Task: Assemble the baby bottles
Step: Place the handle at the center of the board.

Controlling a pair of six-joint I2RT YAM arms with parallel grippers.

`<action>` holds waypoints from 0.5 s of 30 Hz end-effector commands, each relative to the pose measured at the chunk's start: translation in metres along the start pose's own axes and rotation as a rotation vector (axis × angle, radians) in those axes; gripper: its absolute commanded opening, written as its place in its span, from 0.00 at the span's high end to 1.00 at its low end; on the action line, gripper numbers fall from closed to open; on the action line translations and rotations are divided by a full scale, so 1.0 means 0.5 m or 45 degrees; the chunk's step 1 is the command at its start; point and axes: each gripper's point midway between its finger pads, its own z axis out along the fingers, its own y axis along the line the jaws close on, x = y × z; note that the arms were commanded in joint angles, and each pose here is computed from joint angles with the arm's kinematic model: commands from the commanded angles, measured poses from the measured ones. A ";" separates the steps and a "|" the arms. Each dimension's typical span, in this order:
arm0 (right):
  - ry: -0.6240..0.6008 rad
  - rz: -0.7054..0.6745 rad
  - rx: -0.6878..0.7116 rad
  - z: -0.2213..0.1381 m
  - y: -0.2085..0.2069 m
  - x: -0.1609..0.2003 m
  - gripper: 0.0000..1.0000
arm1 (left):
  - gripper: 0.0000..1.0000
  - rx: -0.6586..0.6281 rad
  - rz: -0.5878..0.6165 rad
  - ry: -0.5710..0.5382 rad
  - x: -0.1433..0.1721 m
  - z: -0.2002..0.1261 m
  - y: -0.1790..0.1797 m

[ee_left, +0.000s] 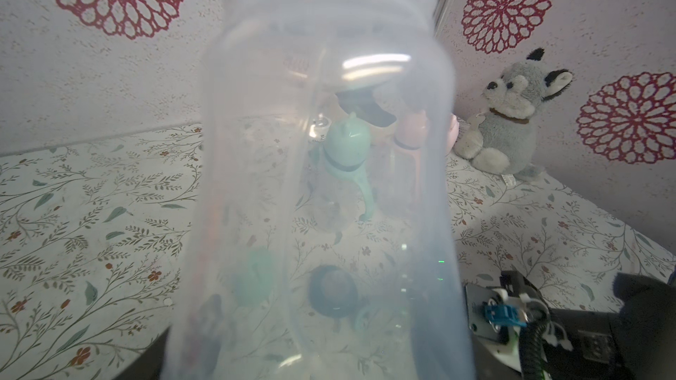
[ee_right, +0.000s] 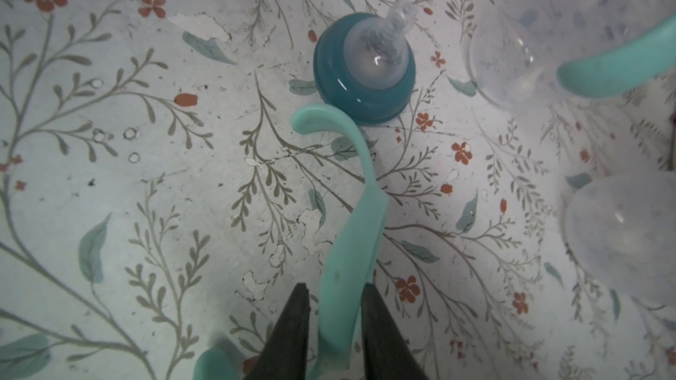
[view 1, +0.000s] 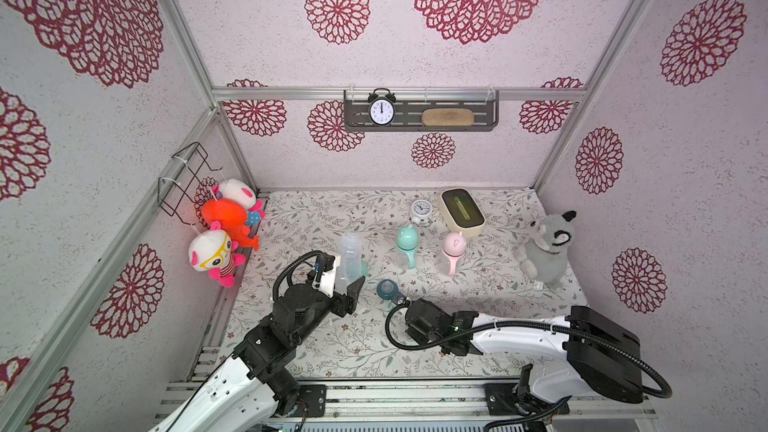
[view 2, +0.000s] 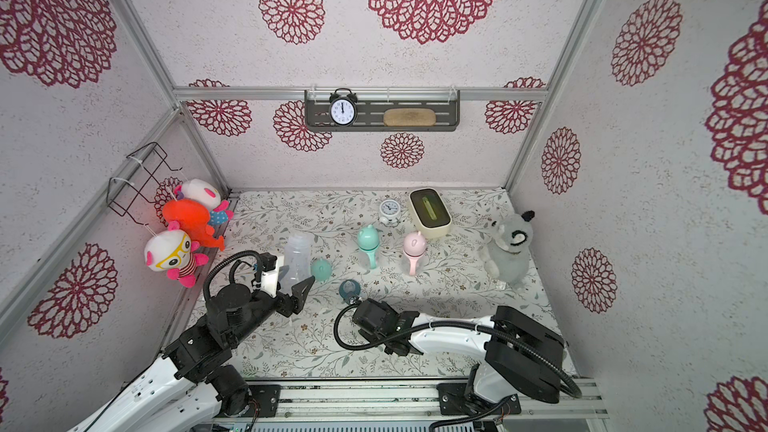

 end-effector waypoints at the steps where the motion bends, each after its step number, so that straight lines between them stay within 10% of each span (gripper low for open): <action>1: -0.054 0.076 -0.020 -0.022 -0.002 -0.030 0.47 | 0.98 0.006 -0.007 -0.091 -0.051 -0.009 -0.003; 5: -0.043 0.214 -0.084 -0.051 0.002 -0.022 0.29 | 0.98 0.007 -0.012 -0.093 -0.049 -0.009 -0.003; 15: -0.071 0.654 -0.349 -0.106 0.027 0.004 0.25 | 0.97 0.015 -0.014 -0.096 -0.049 -0.007 -0.005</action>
